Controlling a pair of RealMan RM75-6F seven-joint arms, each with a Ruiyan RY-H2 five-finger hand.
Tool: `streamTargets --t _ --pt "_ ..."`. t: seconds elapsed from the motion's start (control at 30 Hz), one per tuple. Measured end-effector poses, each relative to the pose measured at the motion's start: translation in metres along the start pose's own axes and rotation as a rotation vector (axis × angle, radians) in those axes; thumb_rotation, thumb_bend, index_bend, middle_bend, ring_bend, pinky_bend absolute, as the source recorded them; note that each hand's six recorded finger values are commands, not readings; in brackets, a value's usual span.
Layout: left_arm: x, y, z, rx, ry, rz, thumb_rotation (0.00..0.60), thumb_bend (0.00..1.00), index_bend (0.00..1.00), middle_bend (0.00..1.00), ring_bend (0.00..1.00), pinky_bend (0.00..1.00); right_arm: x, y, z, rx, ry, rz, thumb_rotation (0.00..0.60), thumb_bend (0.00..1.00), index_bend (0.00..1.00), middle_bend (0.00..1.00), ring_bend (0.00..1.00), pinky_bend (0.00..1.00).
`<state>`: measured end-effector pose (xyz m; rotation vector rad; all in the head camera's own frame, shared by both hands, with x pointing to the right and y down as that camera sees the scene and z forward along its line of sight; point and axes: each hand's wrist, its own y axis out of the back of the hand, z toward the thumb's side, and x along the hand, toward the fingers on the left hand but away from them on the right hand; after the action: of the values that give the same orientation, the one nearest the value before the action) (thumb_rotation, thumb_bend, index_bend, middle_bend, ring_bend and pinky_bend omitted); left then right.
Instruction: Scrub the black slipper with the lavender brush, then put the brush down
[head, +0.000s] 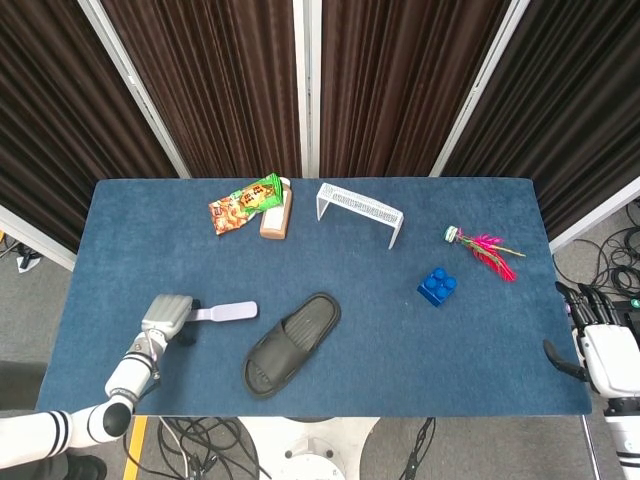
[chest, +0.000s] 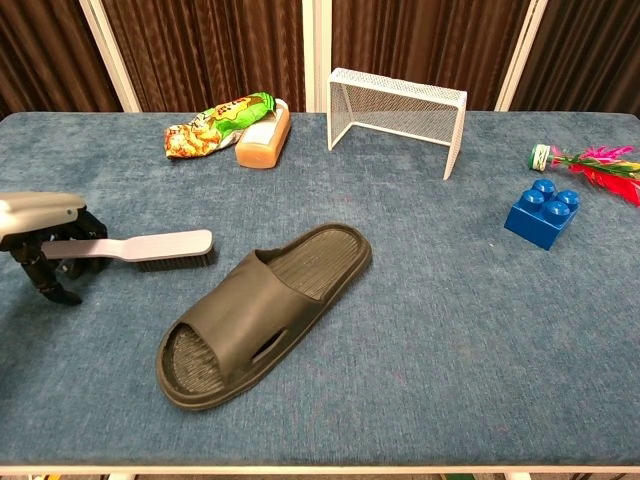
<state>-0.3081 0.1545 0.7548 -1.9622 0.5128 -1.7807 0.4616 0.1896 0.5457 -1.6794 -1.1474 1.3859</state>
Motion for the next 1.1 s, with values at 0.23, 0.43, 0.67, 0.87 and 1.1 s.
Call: streamTargets --t 0.23,0.43,0.67,0.87,1.1 --pt "0.006 0.005 -0.001 0.008 -0.002 0.008 0.6 0.32 0.76 0.78 0.77 0.75 0.001 0.0 -0.001 -0.001 -0.003 -0.002 0.6 0.28 0.02 0.13 0.0 0.0" --pt "0.009 0.01 -0.002 0.008 -0.016 0.021 0.6 0.41 0.85 0.87 0.85 0.86 0.002 0.0 -0.001 -0.001 -0.008 -0.002 0.6 0.28 0.02 0.14 0.0 0.0" --pt "0.011 0.006 -0.004 -0.005 -0.029 0.02 0.6 0.42 0.95 0.93 0.9 0.94 0.002 -0.002 0.001 -0.003 -0.006 0.005 0.6 0.28 0.02 0.14 0.0 0.0" --pt "0.016 0.003 -0.004 -0.033 -0.038 0.029 0.6 0.42 0.99 0.95 0.92 0.97 0.002 -0.003 0.001 -0.003 -0.008 0.013 0.6 0.29 0.02 0.14 0.0 0.0" --pt "0.018 0.003 0.0 -0.145 -0.074 0.064 0.6 0.44 1.0 1.0 0.98 1.0 0.001 -0.004 0.004 -0.003 -0.004 0.023 0.6 0.29 0.03 0.14 0.0 0.0"
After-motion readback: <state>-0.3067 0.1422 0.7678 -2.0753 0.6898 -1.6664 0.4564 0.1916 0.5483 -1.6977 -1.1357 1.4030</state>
